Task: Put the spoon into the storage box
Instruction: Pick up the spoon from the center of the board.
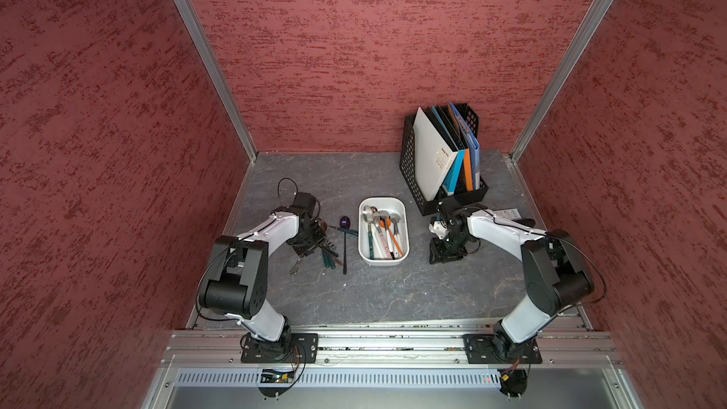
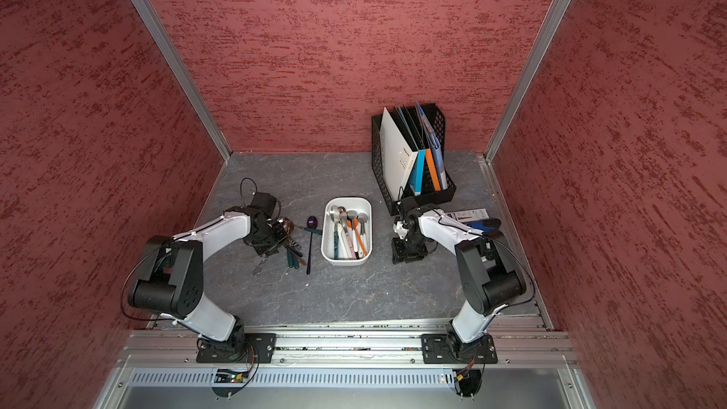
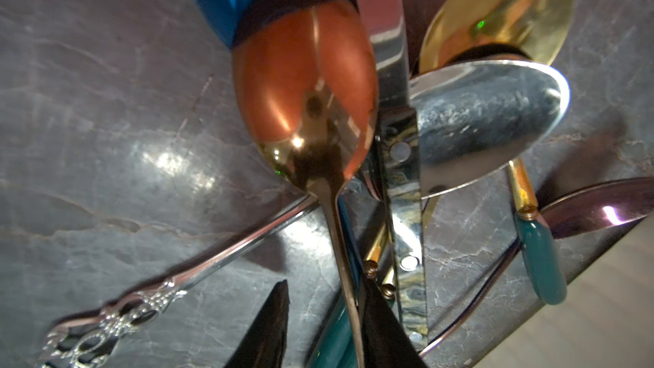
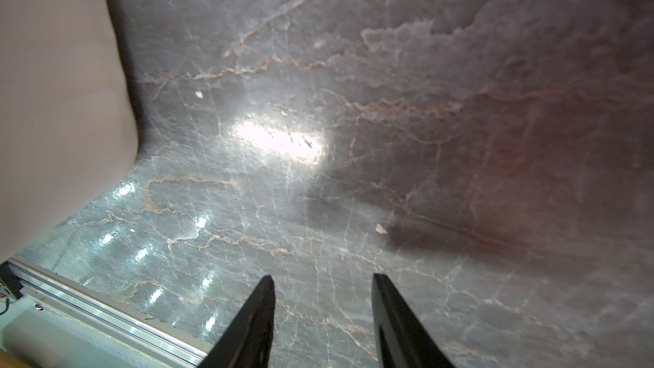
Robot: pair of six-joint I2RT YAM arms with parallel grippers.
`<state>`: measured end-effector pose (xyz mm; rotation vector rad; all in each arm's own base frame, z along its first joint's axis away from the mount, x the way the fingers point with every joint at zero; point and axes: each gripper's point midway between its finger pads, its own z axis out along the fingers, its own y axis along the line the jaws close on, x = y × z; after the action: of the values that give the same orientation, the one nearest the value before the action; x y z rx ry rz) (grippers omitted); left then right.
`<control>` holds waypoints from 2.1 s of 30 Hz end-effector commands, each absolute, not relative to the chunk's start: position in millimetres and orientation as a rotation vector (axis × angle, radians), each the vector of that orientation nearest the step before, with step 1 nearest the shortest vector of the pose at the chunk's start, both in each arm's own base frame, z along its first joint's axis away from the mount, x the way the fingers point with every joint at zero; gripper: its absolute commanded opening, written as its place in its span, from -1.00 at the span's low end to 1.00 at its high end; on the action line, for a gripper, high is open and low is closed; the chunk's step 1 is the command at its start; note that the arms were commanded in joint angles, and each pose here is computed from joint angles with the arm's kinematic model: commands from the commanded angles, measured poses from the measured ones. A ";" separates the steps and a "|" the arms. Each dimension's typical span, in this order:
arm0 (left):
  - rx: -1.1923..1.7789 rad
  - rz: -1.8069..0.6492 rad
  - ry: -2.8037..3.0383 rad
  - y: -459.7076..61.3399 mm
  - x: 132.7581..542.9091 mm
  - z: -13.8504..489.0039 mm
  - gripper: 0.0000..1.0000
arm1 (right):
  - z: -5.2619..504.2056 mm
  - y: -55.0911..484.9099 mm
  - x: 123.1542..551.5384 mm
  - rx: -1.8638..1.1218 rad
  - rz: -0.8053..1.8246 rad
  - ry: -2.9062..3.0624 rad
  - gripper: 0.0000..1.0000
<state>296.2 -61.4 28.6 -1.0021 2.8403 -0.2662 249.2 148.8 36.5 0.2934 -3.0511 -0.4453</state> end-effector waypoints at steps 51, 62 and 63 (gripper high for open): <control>-0.979 -0.129 2.924 -50.1 276.0 15.7 -0.35 | 35.8 155.0 257.0 0.273 -0.496 -3.042 -0.05; -0.897 -0.072 2.949 -34.6 291.5 8.4 -0.41 | 31.8 154.7 257.0 0.273 -0.485 -3.030 -0.05; -0.885 -0.070 2.946 -34.0 294.2 8.8 -0.42 | 31.8 154.8 257.1 0.273 -0.484 -3.030 -0.05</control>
<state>268.8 -46.1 15.4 -0.9653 3.0103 -0.1095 245.9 151.5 27.8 0.2713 -3.0102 -0.4577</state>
